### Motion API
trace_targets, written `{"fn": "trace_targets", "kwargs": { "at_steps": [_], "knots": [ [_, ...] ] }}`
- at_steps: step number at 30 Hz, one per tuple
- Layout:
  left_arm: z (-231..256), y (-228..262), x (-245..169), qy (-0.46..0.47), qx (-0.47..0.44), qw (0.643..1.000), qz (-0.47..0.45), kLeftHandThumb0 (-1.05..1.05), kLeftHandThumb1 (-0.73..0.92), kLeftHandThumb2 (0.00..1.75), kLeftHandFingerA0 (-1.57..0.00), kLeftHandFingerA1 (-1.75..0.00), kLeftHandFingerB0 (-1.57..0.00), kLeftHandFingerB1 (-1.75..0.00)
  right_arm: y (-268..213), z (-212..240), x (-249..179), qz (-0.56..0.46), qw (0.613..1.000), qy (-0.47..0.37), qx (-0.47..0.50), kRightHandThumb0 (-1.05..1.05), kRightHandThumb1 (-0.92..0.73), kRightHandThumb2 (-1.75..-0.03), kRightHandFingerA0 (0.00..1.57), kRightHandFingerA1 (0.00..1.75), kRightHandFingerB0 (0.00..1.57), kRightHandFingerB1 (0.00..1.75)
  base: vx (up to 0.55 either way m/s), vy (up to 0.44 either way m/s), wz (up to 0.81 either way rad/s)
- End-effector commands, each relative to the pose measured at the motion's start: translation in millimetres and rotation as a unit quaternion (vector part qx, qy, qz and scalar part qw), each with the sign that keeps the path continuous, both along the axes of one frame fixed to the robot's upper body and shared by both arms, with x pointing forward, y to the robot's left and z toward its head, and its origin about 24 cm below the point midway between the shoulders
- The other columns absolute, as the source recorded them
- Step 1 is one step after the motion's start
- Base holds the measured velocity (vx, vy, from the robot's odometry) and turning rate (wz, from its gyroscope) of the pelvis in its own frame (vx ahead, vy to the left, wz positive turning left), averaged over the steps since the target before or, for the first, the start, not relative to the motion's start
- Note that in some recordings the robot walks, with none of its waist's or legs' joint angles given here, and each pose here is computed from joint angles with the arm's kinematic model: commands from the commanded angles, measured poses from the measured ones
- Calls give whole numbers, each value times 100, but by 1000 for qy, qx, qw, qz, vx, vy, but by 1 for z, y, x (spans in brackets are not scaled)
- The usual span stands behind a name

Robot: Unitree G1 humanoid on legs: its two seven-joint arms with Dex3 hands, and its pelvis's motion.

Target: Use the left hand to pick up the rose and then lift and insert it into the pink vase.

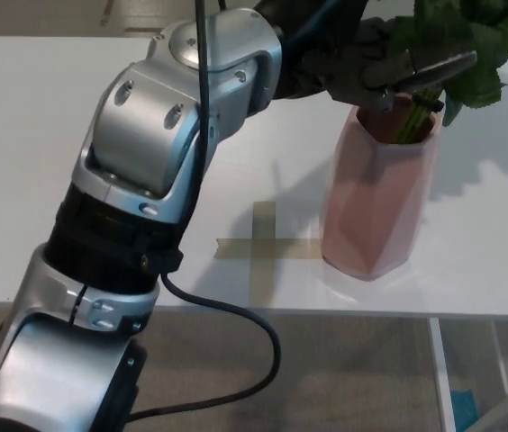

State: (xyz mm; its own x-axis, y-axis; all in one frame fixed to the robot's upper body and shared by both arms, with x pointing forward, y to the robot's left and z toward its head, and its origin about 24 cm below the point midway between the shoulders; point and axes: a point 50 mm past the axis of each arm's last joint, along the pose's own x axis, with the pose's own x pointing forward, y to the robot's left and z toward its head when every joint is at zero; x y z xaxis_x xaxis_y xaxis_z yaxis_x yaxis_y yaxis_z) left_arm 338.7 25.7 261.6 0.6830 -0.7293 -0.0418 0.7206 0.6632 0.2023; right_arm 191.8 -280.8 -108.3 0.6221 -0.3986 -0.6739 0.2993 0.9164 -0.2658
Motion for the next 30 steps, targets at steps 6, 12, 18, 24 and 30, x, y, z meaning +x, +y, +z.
{"fn": "trace_targets", "kwargs": {
  "at_steps": [6, 12, 18, 24, 30],
  "knots": [
    [1, 13, -5, 14, -22, 999, -21, -78, 44, 83, 0, 0, 0, -1, 5, -9, -13, -12, 1000, 15, 16, -20, -55, -55, 72, 53, 60, 47, 0, 0, 0],
    [29, 51, -22, -17, -84, 996, -38, -76, 44, 82, 0, 0, 0, -4, 3, -9, -14, -11, 1000, 16, 13, -21, -55, -55, 71, 53, 60, 47, 0, 0, 0],
    [52, 103, -55, -88, -117, 988, -58, -75, 44, 82, 0, 0, 0, -6, 2, -9, -16, -5, 1000, 19, 11, -21, -55, -55, 71, 52, 60, 47, 0, 0, 0],
    [56, 152, -93, -178, -119, 976, -37, -78, 39, 72, 0, -8, 0, -11, 0, -12, -24, -8, 999, 35, 6, -21, -55, -55, 70, 52, 60, 47, 0, 0, 0],
    [48, 180, -131, -227, -106, 968, -11, -71, 38, 86, 0, -13, 0, -18, -1, -16, -31, -13, 999, 51, 5, -21, -55, -55, 71, 52, 60, 47, 0, 0, 0]
  ]
}}
